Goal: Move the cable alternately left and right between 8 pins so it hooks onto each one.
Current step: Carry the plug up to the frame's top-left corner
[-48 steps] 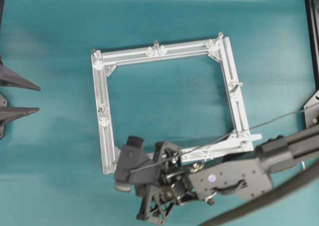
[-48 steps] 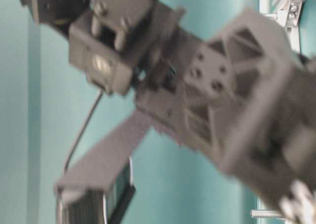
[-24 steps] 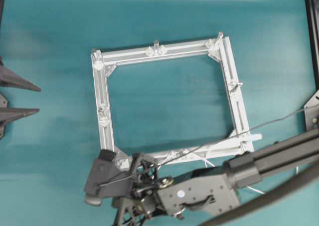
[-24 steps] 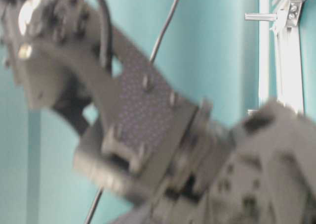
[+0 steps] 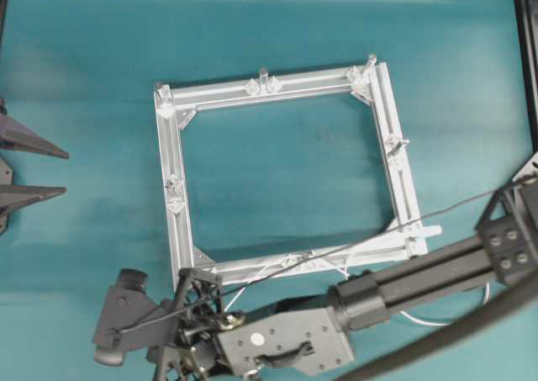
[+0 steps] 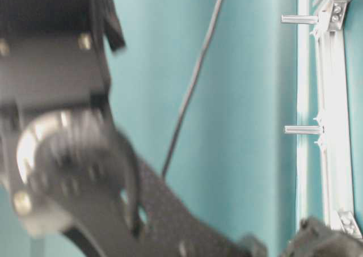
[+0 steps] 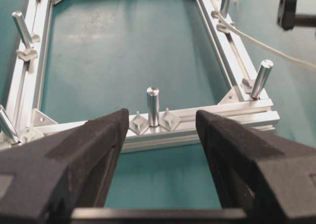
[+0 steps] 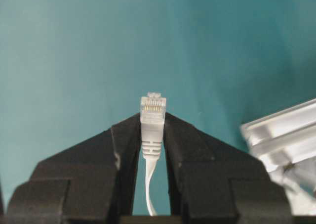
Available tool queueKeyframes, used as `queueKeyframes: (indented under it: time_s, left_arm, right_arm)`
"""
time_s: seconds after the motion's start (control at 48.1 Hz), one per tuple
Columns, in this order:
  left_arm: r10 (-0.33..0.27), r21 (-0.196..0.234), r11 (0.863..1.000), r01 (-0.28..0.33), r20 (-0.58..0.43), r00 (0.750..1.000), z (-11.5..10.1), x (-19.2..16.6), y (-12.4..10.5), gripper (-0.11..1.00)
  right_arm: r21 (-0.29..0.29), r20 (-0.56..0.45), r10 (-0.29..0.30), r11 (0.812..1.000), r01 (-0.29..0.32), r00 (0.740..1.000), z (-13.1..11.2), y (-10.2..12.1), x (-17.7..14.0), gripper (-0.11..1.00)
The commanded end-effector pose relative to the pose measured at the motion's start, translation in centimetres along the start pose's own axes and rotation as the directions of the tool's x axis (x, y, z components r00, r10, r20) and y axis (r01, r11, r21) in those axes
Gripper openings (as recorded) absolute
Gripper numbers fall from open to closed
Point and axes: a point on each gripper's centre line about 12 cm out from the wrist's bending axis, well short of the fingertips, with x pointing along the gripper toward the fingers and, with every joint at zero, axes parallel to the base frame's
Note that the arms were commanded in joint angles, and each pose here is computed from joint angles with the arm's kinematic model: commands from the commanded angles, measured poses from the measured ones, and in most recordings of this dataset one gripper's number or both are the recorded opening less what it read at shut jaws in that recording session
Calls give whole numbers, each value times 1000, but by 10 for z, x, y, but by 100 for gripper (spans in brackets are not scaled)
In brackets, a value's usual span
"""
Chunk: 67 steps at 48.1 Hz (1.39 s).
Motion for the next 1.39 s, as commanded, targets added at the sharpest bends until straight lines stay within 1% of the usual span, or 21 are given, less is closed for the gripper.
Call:
queueKeyframes:
  time_s: [0.0,0.145,0.249,0.312,0.374,0.52,0.603,0.665,0.727,0.811,0.915,1.018,1.039,1.143,1.206,1.289,1.372]
  left_arm:
    - [-3,12,1000,3,14,1000,6,1,0,69]
    - [-4,9,1000,4,15,1000,6,0,-1,69]
    - [-4,8,1000,4,14,1000,6,1,-1,69]
    - [-4,9,1000,4,14,1000,6,1,-1,69]
    - [-4,8,1000,4,15,1000,6,0,-1,69]
    - [-4,6,1000,4,12,1000,5,1,-1,69]
    - [-4,6,1000,4,12,1000,5,1,-1,69]
    - [-4,6,1000,4,14,1000,5,1,-1,69]
    - [-4,6,1000,4,14,1000,5,1,-1,69]
    - [-4,8,1000,4,12,1000,4,1,-1,69]
    - [-4,6,1000,4,5,1000,1,1,-1,69]
    - [-5,6,1000,5,-1,1000,-2,1,-1,69]
    - [-4,8,1000,4,-2,1000,-2,1,-1,69]
    - [-4,8,1000,4,-2,1000,-2,1,-1,69]
    - [-5,6,1000,5,-3,1000,-2,2,-1,69]
    - [-5,6,1000,5,-1,1000,-2,1,-1,69]
    - [-5,6,1000,5,0,1000,-1,1,-1,69]
  right_arm:
    - [27,58,4,1000,-6,998,31,-12,-16,15]
    - [74,74,-26,997,20,997,49,-38,-14,15]
    - [116,62,-57,992,49,996,54,-57,-11,15]
    - [155,41,-83,985,75,996,56,-70,-9,15]
    - [186,32,-100,978,92,995,57,-78,-9,15]
    - [243,29,-130,963,120,991,61,-92,-8,15]
    - [277,26,-154,950,141,988,63,-100,-9,15]
    - [307,9,-183,936,171,983,62,-105,-11,15]
    - [318,-6,-208,927,199,978,60,-107,-15,15]
    - [330,-29,-226,917,223,974,53,-111,-20,15]
    - [340,-50,-232,911,235,971,43,-116,-25,15]
    - [369,-67,-235,897,243,970,29,-124,-31,15]
    - [386,-69,-237,889,245,969,25,-127,-33,15]
    - [443,-61,-235,864,237,970,12,-137,-41,15]
    - [464,-48,-237,855,232,970,8,-145,-46,15]
    - [466,-35,-245,854,233,969,7,-156,-49,15]
    - [463,-20,-260,853,240,965,13,-169,-50,15]
